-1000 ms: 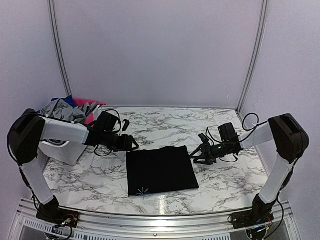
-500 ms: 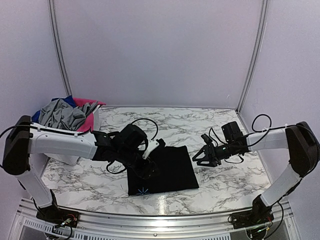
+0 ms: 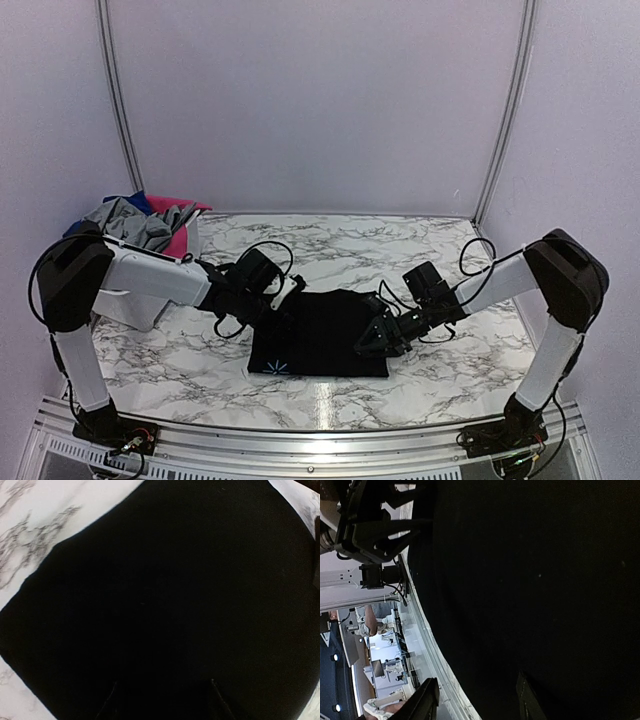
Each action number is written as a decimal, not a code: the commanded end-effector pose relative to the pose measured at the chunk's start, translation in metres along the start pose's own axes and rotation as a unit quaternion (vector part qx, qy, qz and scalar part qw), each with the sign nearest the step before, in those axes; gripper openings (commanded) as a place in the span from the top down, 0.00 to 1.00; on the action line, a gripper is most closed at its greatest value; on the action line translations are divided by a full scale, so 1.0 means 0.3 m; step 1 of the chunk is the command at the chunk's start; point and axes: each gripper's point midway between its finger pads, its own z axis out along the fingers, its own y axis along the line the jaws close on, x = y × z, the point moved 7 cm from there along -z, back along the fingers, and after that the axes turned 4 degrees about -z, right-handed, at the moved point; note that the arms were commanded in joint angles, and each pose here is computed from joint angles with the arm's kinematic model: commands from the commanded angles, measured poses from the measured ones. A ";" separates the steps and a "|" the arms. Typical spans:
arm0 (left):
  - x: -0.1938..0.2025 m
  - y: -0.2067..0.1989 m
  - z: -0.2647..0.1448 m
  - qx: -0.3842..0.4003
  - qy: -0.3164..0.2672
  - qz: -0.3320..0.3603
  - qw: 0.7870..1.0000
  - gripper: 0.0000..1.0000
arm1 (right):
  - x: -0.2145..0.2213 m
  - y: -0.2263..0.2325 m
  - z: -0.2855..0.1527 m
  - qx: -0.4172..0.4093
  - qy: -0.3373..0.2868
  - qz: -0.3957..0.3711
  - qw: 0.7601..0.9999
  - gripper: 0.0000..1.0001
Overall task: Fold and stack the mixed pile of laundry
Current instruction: Pick up the square-folded T-shirt from the center of the board, then pass from the left arm to the right, then turn over the square-folded T-shirt at the center of the board, then rotate the square-folded T-shirt at the center of the board, then adjust the square-folded T-shirt at the center of the board.
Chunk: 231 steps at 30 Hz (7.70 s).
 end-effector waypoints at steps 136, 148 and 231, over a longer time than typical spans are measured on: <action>-0.077 0.022 -0.510 -0.135 -0.215 -0.135 0.958 0.01 | -0.477 0.193 0.123 0.490 0.037 -0.154 0.857 1.00; -0.120 0.033 -0.555 -0.072 -0.247 -0.174 0.950 0.01 | -0.572 0.549 -0.166 0.130 -0.099 -0.195 0.967 0.26; -0.442 0.262 0.063 0.021 -0.083 -0.243 0.966 0.95 | -0.408 -0.155 -0.442 0.234 -0.107 -0.059 0.965 1.00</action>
